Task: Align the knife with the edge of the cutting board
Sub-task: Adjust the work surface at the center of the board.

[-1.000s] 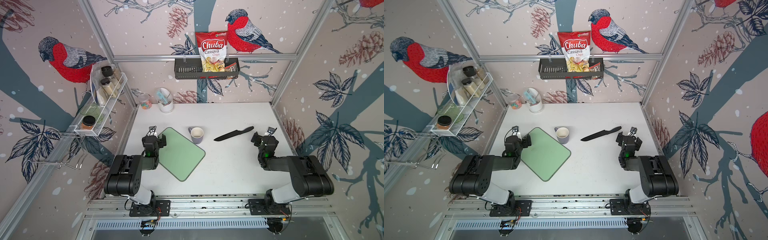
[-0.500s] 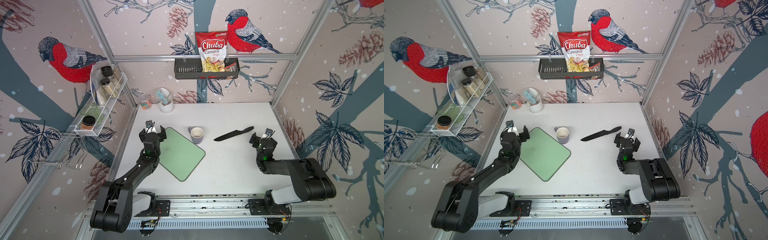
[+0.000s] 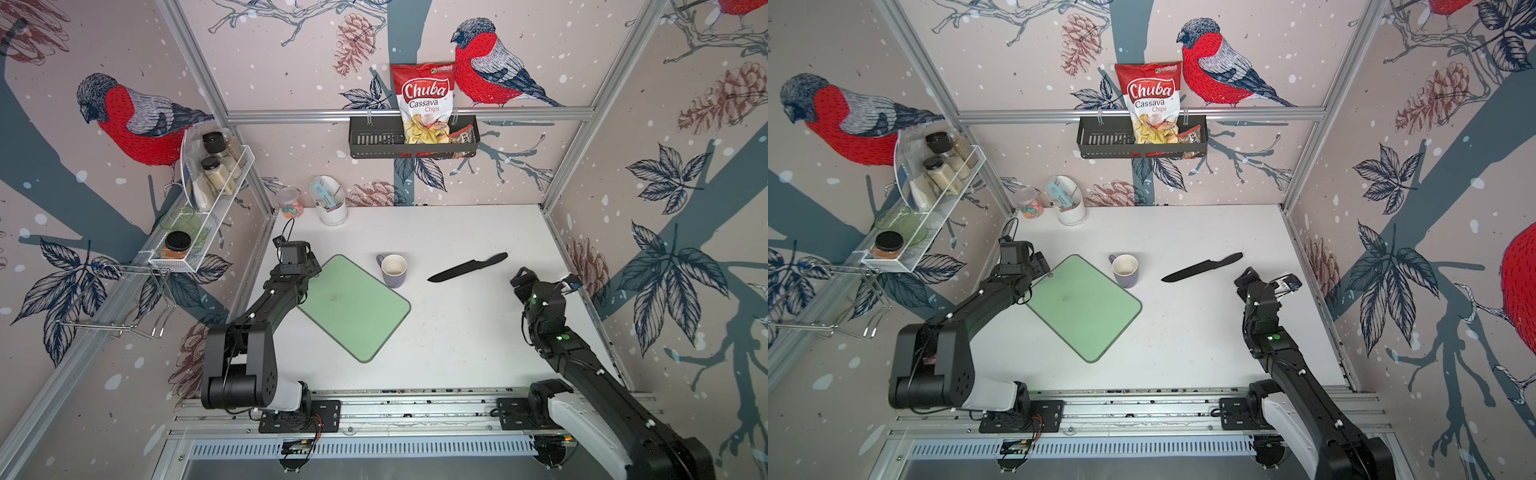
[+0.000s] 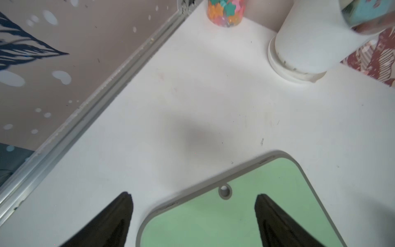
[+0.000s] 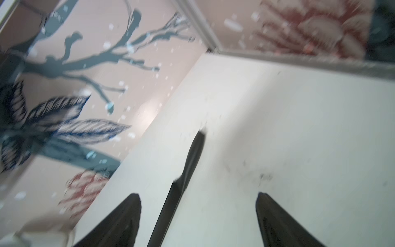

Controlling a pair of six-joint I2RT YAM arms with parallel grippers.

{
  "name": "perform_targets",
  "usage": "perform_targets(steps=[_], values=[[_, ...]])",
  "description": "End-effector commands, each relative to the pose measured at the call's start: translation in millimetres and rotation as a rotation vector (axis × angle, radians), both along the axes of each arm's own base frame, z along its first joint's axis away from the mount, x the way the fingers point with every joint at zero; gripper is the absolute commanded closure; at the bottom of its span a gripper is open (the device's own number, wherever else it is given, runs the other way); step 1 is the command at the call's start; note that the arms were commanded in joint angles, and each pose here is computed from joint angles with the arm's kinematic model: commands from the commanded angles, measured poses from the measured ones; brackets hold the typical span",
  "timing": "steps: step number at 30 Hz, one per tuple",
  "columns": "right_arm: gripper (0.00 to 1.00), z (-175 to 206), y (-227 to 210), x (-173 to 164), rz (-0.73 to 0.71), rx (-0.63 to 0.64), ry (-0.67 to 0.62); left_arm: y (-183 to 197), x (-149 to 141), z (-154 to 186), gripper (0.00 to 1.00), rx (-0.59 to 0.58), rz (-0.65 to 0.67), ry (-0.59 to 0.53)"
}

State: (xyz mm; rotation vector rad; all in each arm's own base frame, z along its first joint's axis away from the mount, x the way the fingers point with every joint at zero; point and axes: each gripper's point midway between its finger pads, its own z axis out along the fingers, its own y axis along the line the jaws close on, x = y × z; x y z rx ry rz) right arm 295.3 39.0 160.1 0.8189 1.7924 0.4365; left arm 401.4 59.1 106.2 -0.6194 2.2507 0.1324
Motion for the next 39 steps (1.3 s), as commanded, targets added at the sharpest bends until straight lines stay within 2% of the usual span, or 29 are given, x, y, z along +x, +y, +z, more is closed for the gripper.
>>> perform_targets(steps=[1,5,9,13,16,24,29,32,36,39], values=[[0.14,-22,41,-32,0.074,0.062,0.094,1,-1,-23,0.1,-0.077,0.007,0.129],[0.12,-41,105,-64,0.233,0.106,0.106,-6,8,-48,0.15,-0.19,-0.022,0.203],[0.06,-36,173,-90,0.368,0.011,0.083,-9,6,-57,0.15,-0.224,-0.019,0.224],[0.02,-48,243,-113,0.493,-0.092,0.17,-14,-5,-67,0.18,-0.256,-0.022,0.283],[0.02,-65,279,-122,0.569,-0.083,0.237,-12,-19,-77,0.21,-0.26,0.021,0.347],[0.0,-90,321,-126,0.622,-0.013,0.369,-20,-22,-92,0.24,-0.35,0.018,0.395],[0.03,-125,339,-124,0.638,0.145,0.5,-36,-20,-99,0.27,-0.436,-0.023,0.396],[0.01,-139,352,-124,0.655,0.166,0.557,-44,-28,-108,0.28,-0.476,-0.033,0.405],[0.01,-156,361,-108,0.652,0.217,0.618,-61,-37,-116,0.3,-0.544,-0.058,0.408],[0.01,-155,360,-83,0.626,0.234,0.608,-85,-41,-120,0.32,-0.599,-0.114,0.402]])
